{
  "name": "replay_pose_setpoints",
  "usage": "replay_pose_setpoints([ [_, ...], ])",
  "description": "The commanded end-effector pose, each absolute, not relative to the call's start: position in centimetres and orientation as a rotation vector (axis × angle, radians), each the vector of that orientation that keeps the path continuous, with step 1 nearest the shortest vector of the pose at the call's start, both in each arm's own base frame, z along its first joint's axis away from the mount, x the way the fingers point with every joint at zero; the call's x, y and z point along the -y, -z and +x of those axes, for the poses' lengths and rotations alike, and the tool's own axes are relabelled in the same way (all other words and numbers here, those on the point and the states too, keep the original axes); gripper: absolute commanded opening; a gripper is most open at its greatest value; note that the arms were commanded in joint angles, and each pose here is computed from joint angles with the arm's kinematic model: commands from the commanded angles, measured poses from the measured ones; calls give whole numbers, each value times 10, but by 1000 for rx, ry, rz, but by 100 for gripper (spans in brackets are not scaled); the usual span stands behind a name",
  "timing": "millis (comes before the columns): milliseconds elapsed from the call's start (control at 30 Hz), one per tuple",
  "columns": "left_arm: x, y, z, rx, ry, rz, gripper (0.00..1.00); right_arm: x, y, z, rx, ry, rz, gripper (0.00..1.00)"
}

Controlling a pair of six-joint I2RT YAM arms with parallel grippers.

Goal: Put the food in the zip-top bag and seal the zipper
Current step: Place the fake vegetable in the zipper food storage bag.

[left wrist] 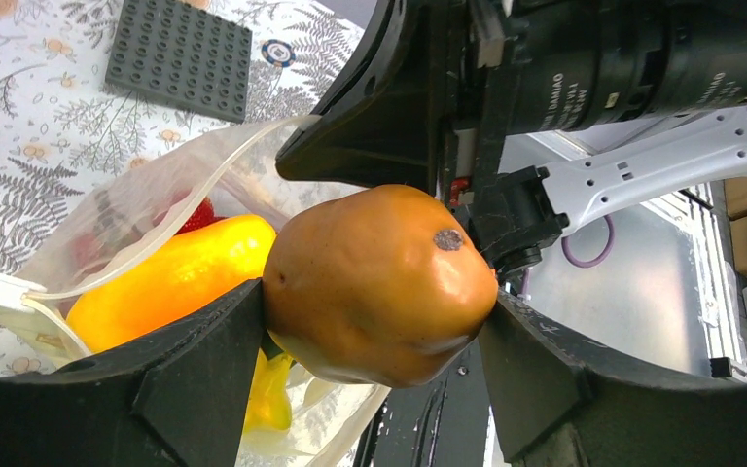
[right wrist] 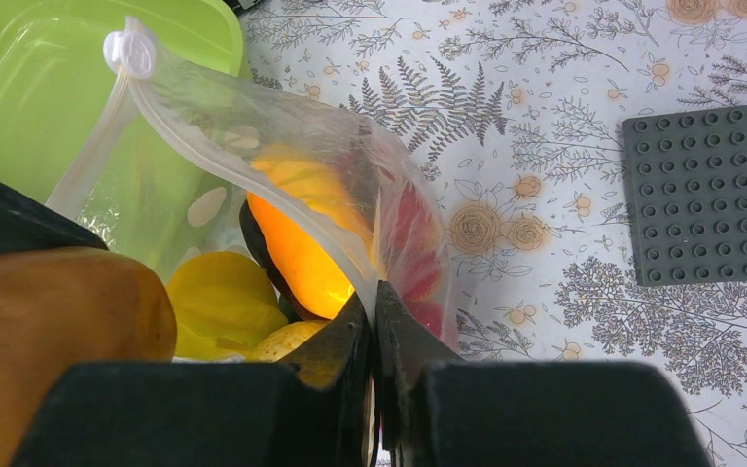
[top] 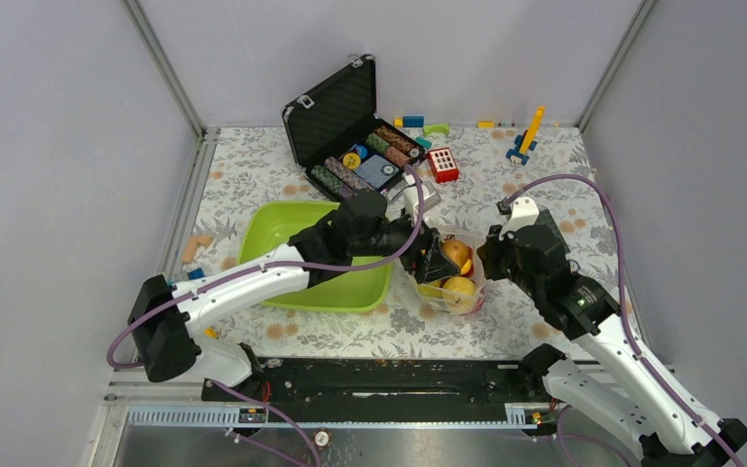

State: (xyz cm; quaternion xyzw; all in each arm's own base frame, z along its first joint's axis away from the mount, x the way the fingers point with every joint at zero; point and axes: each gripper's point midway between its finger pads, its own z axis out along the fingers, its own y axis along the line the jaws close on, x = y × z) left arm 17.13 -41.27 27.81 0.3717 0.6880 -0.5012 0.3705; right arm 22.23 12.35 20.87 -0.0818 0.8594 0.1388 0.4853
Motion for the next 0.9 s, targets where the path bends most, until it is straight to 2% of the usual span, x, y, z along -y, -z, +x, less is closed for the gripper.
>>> replay_pose_setpoints([
  [0, 416, -287, 177, -1747, 1273, 930, 63, -124, -215, 225, -2063, -347, -190, 10],
  [67, 416, -286, 176, -1747, 1278, 938, 78, -124, -215, 225, -2064, -347, -189, 10],
  [200, 414, -293, 174, -1724, 1281, 943, 98, -124, -214, 225, -2065, -345, -191, 11],
  [533, 384, -303, 182, -1748, 1141, 854, 99, -123, -215, 225, -2063, -344, -188, 11],
  [700, 343, -297, 200, -1815, 937, 706, 99, -123, -215, 225, -2062, -344, -188, 10],
  [867, 282, -275, 236, -1916, 615, 397, 99, -123, -215, 225, -2063, -342, -188, 11],
])
